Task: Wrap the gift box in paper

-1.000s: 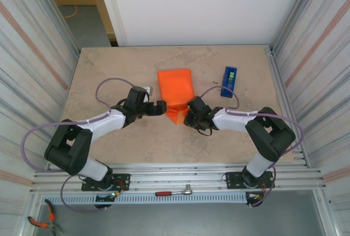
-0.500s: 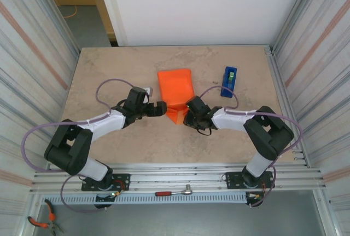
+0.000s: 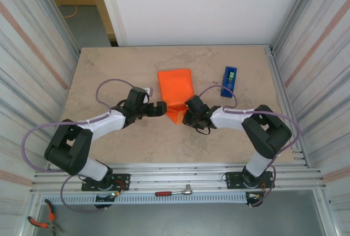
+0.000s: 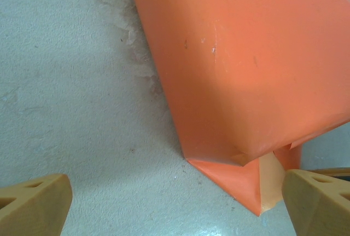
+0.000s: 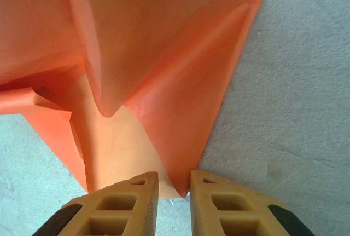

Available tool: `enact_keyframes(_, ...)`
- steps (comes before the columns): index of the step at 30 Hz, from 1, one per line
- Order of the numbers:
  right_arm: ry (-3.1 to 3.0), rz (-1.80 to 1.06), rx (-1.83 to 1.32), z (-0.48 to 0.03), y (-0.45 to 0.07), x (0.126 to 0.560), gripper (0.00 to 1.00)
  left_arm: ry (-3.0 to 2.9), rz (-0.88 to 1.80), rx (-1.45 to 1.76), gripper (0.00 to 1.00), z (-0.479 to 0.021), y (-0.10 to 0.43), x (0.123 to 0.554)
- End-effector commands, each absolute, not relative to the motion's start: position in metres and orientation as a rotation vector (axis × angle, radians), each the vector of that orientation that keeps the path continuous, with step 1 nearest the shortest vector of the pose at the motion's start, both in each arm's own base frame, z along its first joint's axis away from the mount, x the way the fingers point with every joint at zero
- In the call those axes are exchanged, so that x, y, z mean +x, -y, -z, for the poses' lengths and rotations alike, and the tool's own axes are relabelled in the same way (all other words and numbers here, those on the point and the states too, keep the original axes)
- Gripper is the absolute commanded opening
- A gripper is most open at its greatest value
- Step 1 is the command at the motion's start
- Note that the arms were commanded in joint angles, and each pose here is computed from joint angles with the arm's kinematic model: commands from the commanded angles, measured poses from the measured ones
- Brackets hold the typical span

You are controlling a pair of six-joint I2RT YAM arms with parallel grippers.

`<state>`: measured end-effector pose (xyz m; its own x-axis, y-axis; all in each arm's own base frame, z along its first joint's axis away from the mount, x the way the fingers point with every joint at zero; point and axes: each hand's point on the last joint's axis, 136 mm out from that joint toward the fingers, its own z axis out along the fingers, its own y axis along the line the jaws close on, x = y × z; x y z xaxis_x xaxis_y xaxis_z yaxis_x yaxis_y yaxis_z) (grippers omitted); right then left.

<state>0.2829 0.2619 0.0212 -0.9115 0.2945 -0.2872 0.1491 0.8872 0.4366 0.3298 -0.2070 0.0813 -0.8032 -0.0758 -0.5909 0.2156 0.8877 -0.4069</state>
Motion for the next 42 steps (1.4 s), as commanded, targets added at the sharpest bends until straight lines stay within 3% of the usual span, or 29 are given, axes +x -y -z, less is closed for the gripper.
enact_keyframes(1, -2.706, -0.592, 0.357, -0.02, -0.265, 0.286, 0.18, -2.408, 0.645, 0.08, 0.99, -0.088, 0.205, 0.329)
enact_keyframes(7, -2.695, -0.585, 0.372, -0.024, -0.261, 0.287, 0.0, -2.408, 0.67, 0.066, 0.99, -0.091, 0.204, 0.322)
enact_keyframes(19, -2.591, -0.706, 0.388, -0.07, -0.263, 0.294, 0.0, -2.478, 0.77, 0.076, 0.96, -0.071, 0.206, 0.283)
enact_keyframes(24, -2.621, -0.666, 0.395, -0.063, -0.254, 0.291, 0.0, -2.496, 0.769, 0.09, 0.95, -0.063, 0.209, 0.273)
enact_keyframes(27, -2.649, -0.635, 0.416, -0.052, -0.249, 0.288, 0.31, -2.482, 0.772, 0.083, 0.95, -0.066, 0.21, 0.275)
enact_keyframes(29, -2.661, -0.622, 0.419, -0.046, -0.249, 0.287, 0.38, -2.476, 0.774, 0.088, 0.95, -0.069, 0.212, 0.277)
enact_keyframes(42, -2.699, -0.587, 0.413, -0.026, -0.257, 0.292, 0.39, -2.463, 0.77, 0.107, 0.95, -0.074, 0.216, 0.283)
